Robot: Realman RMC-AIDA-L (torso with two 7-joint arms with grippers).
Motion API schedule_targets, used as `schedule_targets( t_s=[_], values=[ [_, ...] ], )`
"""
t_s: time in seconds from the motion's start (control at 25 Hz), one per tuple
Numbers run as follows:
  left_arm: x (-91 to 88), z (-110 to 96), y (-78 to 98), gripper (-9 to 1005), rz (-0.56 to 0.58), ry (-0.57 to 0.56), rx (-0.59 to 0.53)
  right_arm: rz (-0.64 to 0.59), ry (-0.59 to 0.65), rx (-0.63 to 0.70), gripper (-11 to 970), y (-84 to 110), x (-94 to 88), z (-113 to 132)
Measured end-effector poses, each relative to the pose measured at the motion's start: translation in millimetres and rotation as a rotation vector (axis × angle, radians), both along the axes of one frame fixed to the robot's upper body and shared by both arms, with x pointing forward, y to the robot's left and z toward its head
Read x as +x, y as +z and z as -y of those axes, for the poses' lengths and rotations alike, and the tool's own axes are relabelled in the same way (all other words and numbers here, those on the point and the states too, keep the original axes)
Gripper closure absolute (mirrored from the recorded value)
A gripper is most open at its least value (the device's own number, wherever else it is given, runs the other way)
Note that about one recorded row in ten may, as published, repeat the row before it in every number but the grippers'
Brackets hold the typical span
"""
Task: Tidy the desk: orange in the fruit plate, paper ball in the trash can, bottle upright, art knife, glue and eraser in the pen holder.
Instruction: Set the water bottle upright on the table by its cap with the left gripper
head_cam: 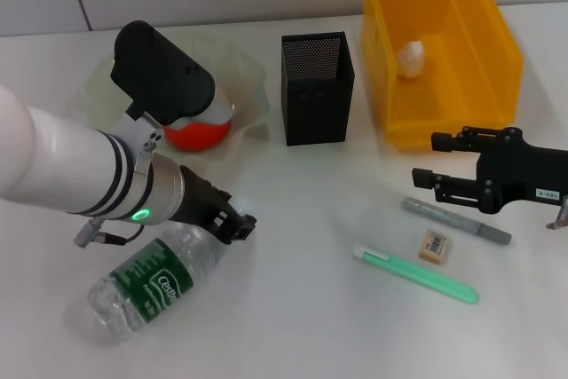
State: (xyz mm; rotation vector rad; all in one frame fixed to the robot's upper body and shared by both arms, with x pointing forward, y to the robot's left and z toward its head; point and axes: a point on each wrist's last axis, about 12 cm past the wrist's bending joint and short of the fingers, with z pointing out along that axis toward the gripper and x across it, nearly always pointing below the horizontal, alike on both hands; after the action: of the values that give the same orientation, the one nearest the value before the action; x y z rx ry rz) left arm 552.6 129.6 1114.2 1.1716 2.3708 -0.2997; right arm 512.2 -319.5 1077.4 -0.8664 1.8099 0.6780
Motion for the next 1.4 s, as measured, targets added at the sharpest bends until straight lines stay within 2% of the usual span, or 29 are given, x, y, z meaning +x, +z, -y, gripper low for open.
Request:
schedule_targets(
  t_s=[0.2, 0.44, 0.76, 1.16, 1.4],
  values=[
    [0.1, 0.2, 0.8, 551, 0.005, -0.003, -0.002, 0.001, -0.003, -0.001, 353, 0.5, 0.5, 0.4],
    [-3.3, 5.3, 14.3, 552, 0.065, -0.025, -0.044, 0.002, -0.017, 0.004, 354, 1.1, 0.8, 2.7],
    [-6.8, 7.6, 18.8, 552, 0.091, -0.034, -0.063, -0.005, -0.012, 0.011, 356, -0.3, -2.8, 3.3],
    [-20.4, 1.6, 34.7, 552, 0.173, -0.022, -0.135, -0.013, -0.011, 0.015, 359, -2.5, -7.6, 4.6],
    [-23.5, -1.5, 35.3, 552, 0.195, -0.012, -0.161, -0.013, -0.013, 0.015, 360, -1.7, -7.5, 5.1]
  ],
)
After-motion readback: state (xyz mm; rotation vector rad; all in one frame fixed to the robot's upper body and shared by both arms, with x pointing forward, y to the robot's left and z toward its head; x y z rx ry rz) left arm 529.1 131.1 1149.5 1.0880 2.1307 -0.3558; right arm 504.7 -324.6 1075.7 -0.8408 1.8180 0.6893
